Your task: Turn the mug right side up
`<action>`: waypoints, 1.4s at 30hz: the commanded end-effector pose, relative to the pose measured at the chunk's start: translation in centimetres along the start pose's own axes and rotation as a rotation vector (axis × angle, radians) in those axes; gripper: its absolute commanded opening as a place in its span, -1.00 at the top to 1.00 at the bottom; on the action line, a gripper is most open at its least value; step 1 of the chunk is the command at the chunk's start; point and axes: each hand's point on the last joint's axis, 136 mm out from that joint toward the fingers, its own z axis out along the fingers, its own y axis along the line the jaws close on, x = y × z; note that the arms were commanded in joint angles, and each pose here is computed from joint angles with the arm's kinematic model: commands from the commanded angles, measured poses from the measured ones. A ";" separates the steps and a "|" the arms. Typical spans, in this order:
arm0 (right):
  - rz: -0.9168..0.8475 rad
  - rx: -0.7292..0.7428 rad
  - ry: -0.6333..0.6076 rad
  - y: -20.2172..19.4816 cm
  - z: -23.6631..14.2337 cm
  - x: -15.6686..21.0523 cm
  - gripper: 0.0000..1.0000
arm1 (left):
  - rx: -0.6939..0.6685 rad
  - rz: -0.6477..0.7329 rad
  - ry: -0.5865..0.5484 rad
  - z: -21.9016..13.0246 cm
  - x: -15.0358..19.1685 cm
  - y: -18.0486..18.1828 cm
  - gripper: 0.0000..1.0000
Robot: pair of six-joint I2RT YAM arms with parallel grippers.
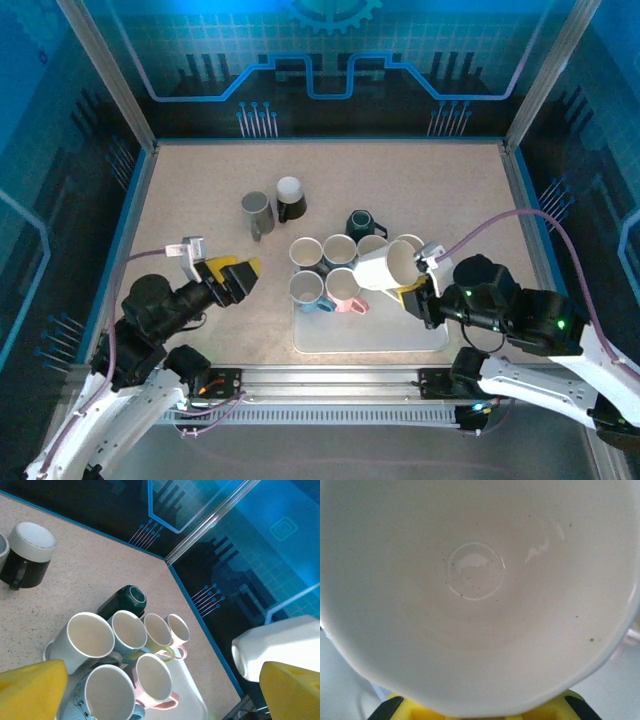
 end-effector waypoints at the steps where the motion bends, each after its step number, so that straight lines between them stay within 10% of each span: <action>1: -0.034 0.135 0.070 -2.3 -0.8 1.8 1.00 | 0.023 0.047 -0.016 0.4 -0.7 -0.7 -0.98; 19: -0.083 0.405 0.175 -4.3 5.4 5.7 1.00 | -0.001 0.084 0.024 0.9 0.4 0.2 -0.98; 42: -0.060 0.384 0.260 -4.2 10.9 9.6 1.00 | -0.012 0.080 0.043 1.3 1.2 0.9 -0.98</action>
